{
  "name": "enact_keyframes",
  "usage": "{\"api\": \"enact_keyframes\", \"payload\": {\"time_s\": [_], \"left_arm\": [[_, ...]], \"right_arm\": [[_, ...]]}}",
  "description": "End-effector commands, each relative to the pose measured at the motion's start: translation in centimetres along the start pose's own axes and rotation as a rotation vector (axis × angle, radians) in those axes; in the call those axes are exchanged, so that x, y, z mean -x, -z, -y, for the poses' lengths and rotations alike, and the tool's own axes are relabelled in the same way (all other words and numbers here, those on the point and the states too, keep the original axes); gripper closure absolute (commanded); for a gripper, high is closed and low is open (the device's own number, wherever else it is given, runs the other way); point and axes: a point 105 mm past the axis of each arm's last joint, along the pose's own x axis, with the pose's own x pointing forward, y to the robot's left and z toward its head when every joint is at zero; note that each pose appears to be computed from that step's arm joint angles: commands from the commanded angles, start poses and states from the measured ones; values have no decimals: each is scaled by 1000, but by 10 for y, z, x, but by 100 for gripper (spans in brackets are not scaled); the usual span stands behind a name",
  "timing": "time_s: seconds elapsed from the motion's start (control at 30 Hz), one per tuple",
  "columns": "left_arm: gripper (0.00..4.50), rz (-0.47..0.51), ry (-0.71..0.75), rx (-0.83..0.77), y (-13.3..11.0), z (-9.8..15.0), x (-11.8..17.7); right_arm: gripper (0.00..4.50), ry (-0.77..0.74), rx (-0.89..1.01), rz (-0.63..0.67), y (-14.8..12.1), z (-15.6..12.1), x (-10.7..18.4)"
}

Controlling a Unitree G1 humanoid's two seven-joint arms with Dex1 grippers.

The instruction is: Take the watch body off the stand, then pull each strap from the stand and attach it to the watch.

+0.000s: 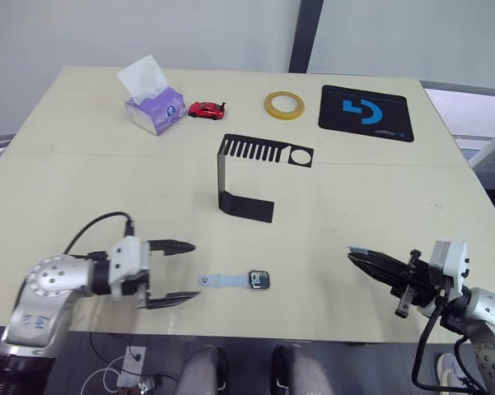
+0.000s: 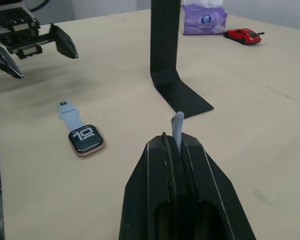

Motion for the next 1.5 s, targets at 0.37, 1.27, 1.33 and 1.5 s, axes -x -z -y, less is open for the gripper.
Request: {"api": "enact_keyframes", "payload": {"time_s": [0.37, 1.27, 1.33, 1.5], "left_arm": [[4, -95, 47, 43, 15, 6, -81], [4, -136, 80, 62, 39, 11, -97], [4, -144, 72, 71, 42, 10, -96], [4, -158, 60, 90, 46, 9, -94]], "right_arm": [[450, -102, 73, 37, -22, -18, -18], [450, -111, 57, 39, -22, -24, -28], [450, -110, 57, 38, -22, -24, -28], [450, -106, 56, 38, -22, -23, -28]]}}
